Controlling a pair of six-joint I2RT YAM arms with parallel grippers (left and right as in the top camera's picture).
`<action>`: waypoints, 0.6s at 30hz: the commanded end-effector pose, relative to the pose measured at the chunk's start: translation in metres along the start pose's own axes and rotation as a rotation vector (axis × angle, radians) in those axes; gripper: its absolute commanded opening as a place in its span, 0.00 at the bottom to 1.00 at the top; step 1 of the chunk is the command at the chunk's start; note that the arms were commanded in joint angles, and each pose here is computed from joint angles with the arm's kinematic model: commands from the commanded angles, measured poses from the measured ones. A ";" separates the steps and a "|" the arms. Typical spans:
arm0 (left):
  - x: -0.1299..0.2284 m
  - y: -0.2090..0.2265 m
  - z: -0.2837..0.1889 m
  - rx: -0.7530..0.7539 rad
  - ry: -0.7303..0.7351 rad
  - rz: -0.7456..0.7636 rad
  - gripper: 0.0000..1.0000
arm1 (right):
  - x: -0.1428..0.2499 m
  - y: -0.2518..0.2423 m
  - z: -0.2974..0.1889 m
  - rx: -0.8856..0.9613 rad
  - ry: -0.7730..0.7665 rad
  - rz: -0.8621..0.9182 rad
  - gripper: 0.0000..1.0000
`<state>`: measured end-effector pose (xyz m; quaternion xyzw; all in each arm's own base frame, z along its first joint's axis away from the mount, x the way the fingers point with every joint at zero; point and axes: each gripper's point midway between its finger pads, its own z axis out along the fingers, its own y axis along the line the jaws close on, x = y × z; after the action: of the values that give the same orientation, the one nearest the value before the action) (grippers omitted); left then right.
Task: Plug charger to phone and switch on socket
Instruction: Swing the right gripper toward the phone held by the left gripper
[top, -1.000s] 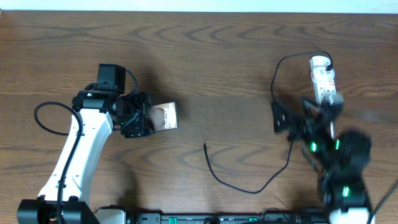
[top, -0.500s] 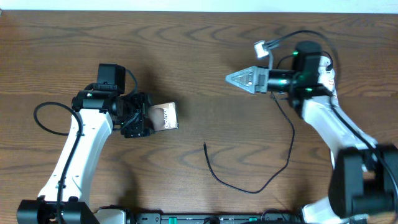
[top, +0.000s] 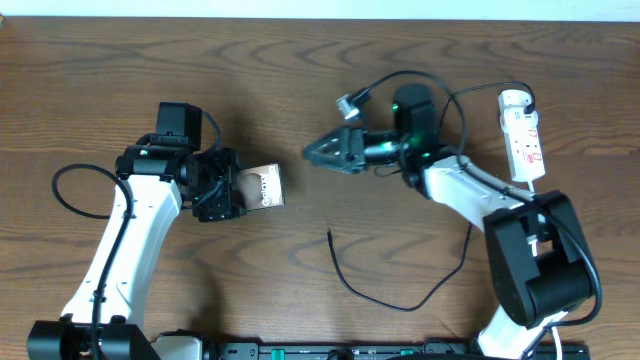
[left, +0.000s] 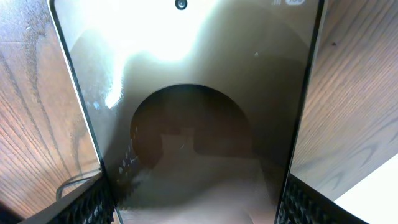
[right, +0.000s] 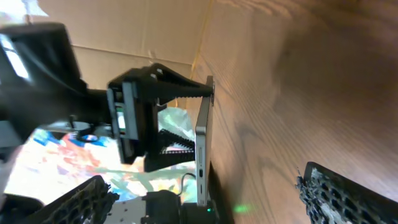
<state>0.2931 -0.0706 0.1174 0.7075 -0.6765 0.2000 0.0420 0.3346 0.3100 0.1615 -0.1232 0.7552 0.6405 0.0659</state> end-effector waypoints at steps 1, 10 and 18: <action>0.005 -0.011 -0.013 0.049 -0.001 0.001 0.07 | 0.002 0.004 0.023 0.028 -0.002 -0.013 0.96; 0.006 -0.010 -0.013 0.047 0.004 -0.035 0.07 | 0.026 0.013 0.057 0.039 0.050 -0.038 0.98; 0.013 -0.009 -0.011 0.042 0.011 -0.046 0.07 | 0.036 0.016 0.071 0.044 0.070 -0.047 0.96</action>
<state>0.2925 -0.0739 0.1173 0.7227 -0.6606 0.1978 0.0474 0.2898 0.3709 0.1516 -0.1584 0.7678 0.6190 0.0477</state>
